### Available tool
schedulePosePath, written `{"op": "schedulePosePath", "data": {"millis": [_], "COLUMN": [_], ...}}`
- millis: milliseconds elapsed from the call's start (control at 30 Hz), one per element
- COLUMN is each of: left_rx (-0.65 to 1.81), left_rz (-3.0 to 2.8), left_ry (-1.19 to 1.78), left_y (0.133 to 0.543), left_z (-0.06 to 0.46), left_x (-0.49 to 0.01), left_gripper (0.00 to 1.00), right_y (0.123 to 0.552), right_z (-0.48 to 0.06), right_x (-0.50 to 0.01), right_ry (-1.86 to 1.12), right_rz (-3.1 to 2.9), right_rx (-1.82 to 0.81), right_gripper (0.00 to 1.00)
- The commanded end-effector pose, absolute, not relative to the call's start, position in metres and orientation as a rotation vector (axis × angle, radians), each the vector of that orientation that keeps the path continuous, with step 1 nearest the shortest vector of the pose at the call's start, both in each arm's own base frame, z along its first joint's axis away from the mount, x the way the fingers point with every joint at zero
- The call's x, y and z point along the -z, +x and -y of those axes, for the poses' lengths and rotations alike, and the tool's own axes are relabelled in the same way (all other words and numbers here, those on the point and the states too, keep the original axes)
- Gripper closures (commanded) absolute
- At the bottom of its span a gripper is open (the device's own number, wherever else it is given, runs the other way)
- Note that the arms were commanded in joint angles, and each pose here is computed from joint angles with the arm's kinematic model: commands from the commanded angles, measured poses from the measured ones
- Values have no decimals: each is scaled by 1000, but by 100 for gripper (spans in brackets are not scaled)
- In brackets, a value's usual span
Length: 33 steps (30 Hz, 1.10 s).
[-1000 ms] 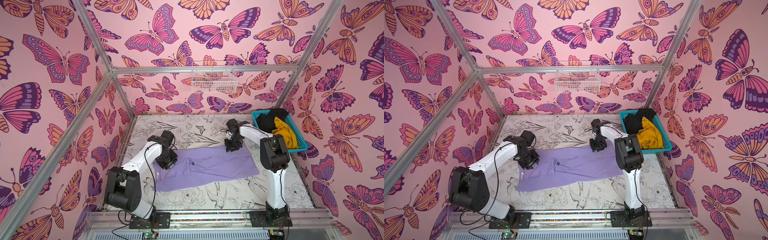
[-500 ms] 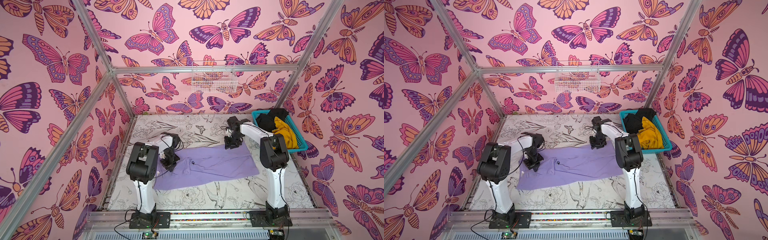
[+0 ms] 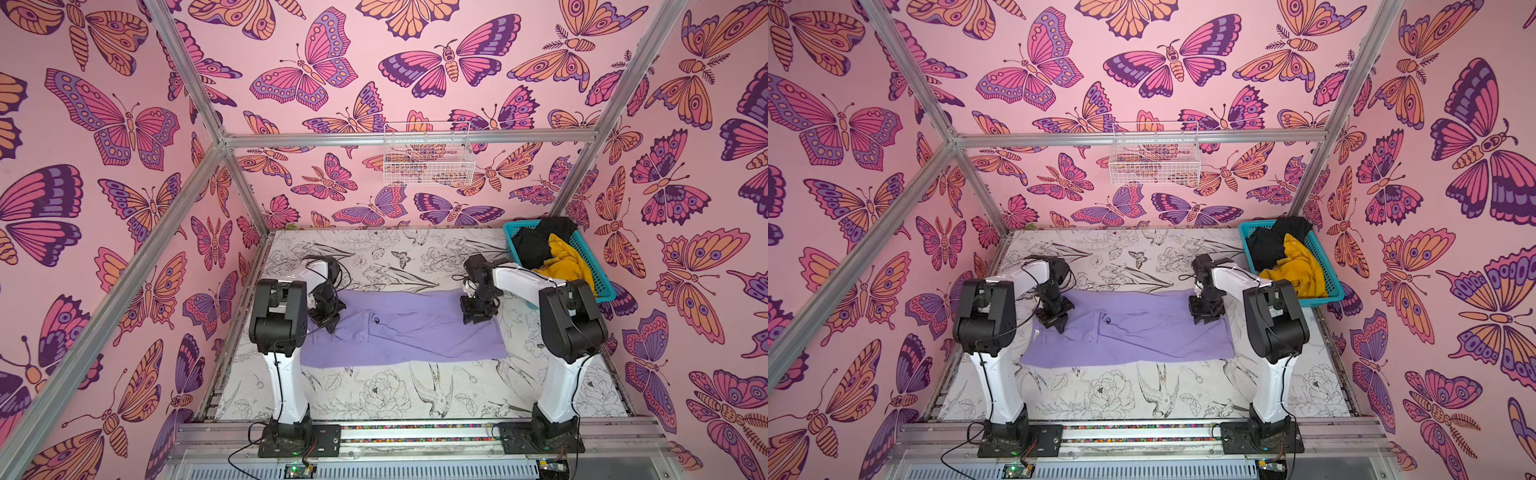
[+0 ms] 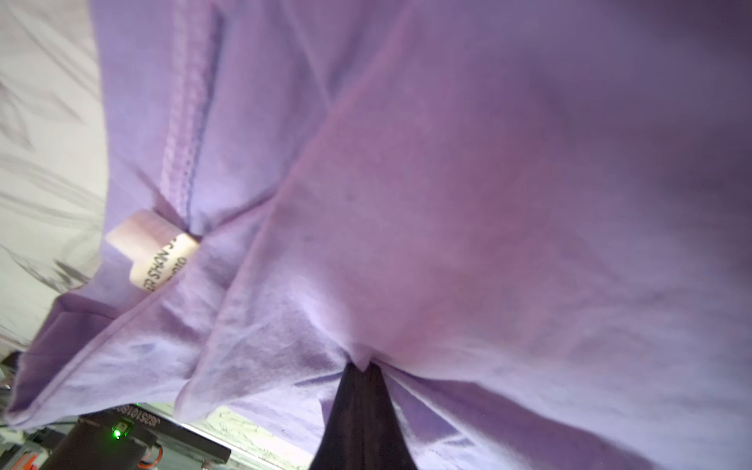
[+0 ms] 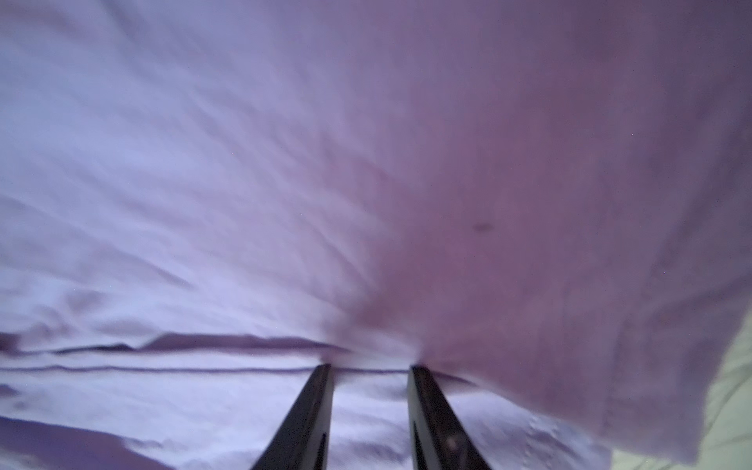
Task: Fold and stack t-shirts
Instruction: Adjust the T-shirt at the center of the board.
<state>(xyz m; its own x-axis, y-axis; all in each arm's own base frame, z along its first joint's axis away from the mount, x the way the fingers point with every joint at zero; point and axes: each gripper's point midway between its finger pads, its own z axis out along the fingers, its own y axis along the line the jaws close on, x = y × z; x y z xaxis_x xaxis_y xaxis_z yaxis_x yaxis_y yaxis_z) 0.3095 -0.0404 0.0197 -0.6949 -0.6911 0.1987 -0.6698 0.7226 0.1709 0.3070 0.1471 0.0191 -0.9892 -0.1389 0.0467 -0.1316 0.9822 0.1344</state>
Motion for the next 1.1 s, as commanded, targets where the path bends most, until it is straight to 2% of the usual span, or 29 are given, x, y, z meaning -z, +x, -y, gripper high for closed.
{"op": "schedulePosePath", "data": {"millis": [0,233,500,600,767,900,1067], "left_rx": [205,169,-89,-261,-607,-859,-1338], "left_rz": [2741,2829,2915,2926,2912,2879,2673], "left_ry": [1034,984,909,862,776,748,680], "left_y": [323,365,441,468,508,534,560], "left_z": [23,21,53,77,133,169,220], "left_x": [-19,-26,-16,-11,-9,-16,-31], "left_gripper": [100,100,100,100,100,100,100], "right_y": [297,256,198,179,154,151,152], "right_z": [-144,-154,-191,-217,-288,-309,-327], "right_x": [-20,-21,-28,-36,-55,-68,-76], "right_ry": [141,148,143,130,105,199,214], "right_rz": [3098,3066,3042,3027,2883,2867,2814], "right_rx": [214,191,230,341,781,814,948], "right_gripper": [63,63,63,62,61,61,61]}}
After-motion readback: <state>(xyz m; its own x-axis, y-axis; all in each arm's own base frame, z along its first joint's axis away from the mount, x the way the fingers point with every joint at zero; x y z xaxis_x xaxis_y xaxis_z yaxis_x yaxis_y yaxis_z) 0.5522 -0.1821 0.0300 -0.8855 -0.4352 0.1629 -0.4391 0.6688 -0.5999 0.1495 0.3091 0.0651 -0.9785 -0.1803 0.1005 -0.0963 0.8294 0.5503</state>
